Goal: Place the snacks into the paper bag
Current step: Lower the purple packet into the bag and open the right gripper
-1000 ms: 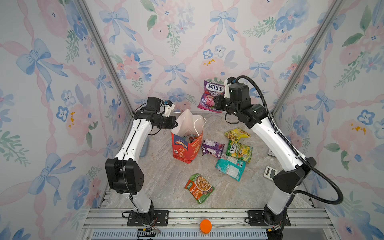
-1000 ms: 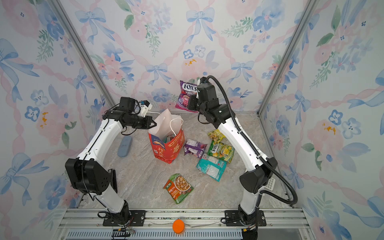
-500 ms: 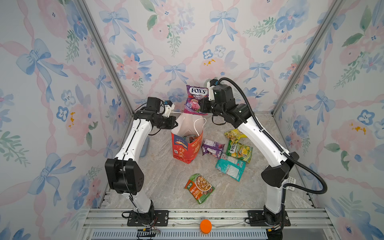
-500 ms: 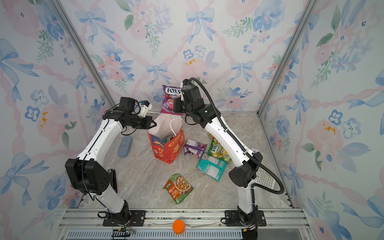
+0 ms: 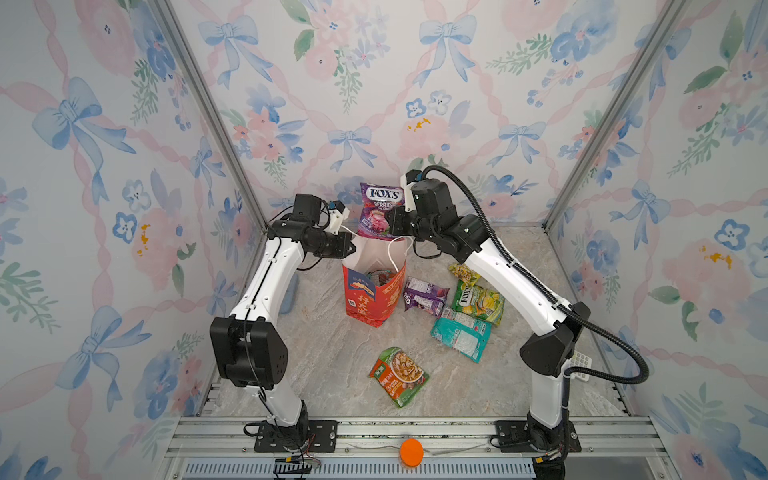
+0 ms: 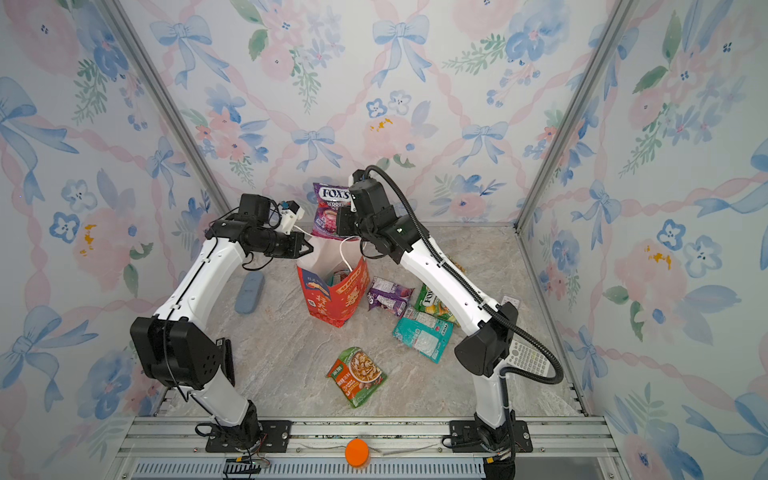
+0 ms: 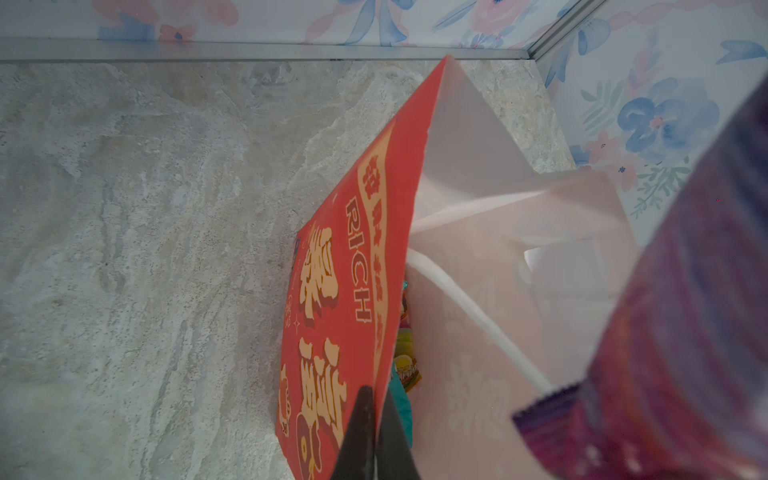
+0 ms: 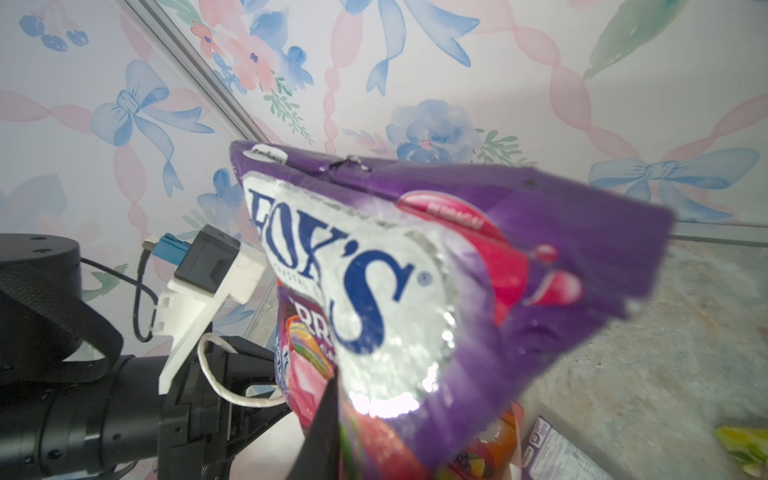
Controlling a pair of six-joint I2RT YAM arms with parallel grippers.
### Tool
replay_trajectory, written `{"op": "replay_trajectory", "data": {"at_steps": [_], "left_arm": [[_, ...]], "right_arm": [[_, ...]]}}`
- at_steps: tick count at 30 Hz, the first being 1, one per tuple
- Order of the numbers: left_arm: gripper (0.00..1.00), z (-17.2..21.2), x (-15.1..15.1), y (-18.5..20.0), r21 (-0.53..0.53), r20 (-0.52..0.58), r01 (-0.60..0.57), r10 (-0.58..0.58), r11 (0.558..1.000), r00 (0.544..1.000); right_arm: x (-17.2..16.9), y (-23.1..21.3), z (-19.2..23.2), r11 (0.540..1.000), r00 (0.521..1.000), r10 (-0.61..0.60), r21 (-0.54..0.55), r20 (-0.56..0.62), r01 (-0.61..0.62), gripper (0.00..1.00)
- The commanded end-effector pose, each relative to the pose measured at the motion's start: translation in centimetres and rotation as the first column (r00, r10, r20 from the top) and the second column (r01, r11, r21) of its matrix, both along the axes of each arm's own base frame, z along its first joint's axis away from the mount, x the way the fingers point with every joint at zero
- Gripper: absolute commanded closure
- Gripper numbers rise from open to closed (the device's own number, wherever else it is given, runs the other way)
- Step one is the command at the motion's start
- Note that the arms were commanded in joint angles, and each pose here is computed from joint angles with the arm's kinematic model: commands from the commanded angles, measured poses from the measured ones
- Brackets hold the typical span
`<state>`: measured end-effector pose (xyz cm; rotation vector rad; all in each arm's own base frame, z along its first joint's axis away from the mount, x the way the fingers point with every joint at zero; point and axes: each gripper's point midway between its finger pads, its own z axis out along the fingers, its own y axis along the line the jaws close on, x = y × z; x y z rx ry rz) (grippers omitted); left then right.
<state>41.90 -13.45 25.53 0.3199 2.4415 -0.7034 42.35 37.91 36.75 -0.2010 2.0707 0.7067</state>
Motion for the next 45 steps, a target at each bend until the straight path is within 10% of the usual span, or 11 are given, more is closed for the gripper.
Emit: {"op": "replay_trajectory", "data": {"at_steps": [1, 45], "left_arm": [[1.00, -1.2, -0.6, -0.2, 0.003, -0.045, 0.009, -0.009, 1.000, 0.999], [1.00, -0.9, -0.7, -0.1, 0.005, -0.039, 0.008, -0.007, 1.000, 0.999]], "right_arm": [[-1.1, -1.2, 3.3, 0.996, 0.997, -0.036, 0.079, 0.063, 0.031, 1.00], [-2.4, 1.3, -1.2, 0.996, 1.000, -0.009, 0.091, -0.030, 0.012, 1.00]]}}
